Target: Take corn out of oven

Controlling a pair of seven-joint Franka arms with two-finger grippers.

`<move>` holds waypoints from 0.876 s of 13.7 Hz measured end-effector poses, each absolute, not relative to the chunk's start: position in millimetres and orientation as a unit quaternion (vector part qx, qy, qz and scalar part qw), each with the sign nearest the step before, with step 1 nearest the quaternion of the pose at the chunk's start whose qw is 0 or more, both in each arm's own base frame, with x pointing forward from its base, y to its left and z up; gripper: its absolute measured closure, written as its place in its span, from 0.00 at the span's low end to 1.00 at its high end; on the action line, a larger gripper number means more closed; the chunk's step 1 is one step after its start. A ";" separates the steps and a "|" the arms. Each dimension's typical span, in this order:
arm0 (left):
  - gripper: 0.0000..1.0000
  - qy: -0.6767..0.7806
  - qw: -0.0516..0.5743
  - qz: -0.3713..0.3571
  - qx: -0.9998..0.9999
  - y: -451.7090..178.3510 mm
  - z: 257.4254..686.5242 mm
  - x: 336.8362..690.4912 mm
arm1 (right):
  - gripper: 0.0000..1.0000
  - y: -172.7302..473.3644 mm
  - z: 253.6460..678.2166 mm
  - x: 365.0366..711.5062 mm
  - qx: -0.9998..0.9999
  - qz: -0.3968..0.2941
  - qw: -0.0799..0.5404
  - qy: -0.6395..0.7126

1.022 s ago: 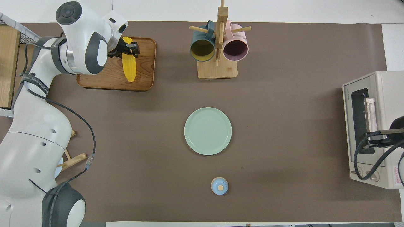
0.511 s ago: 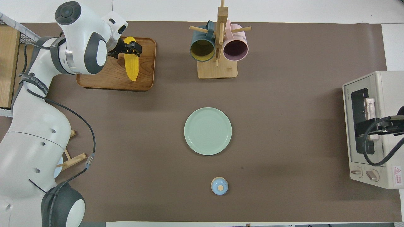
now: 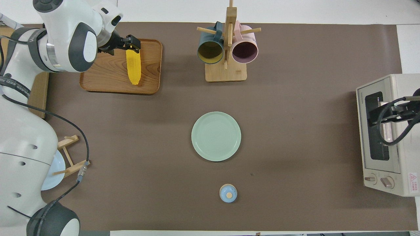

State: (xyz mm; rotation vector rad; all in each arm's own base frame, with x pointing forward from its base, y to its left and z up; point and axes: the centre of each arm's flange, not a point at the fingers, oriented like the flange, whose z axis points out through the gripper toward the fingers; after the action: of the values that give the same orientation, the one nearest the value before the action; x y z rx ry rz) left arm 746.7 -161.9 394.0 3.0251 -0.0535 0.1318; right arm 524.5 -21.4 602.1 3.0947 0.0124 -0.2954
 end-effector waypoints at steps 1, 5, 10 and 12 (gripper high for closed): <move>0.00 -0.013 0.052 0.044 0.998 -153.8 412.6 742.5 | 0.00 -19.1 602.5 524.6 0.995 -0.094 0.016 0.006; 0.00 0.009 0.032 0.035 0.999 -111.2 486.0 709.3 | 0.00 -21.4 603.7 524.8 0.996 -0.093 0.016 0.004; 0.00 0.007 0.013 0.002 1.000 -93.6 561.9 645.2 | 0.00 -35.9 608.0 523.7 0.996 -0.089 0.015 -0.010; 0.00 0.008 0.013 0.000 1.000 -87.2 582.9 617.6 | 0.00 -45.4 608.3 522.9 0.996 -0.089 0.014 -0.019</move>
State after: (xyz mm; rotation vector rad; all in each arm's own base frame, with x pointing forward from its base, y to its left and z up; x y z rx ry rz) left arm 617.6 -87.2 582.9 3.1149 0.0252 -0.0013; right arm 522.9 -45.4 608.3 3.1000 -0.0588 -0.2761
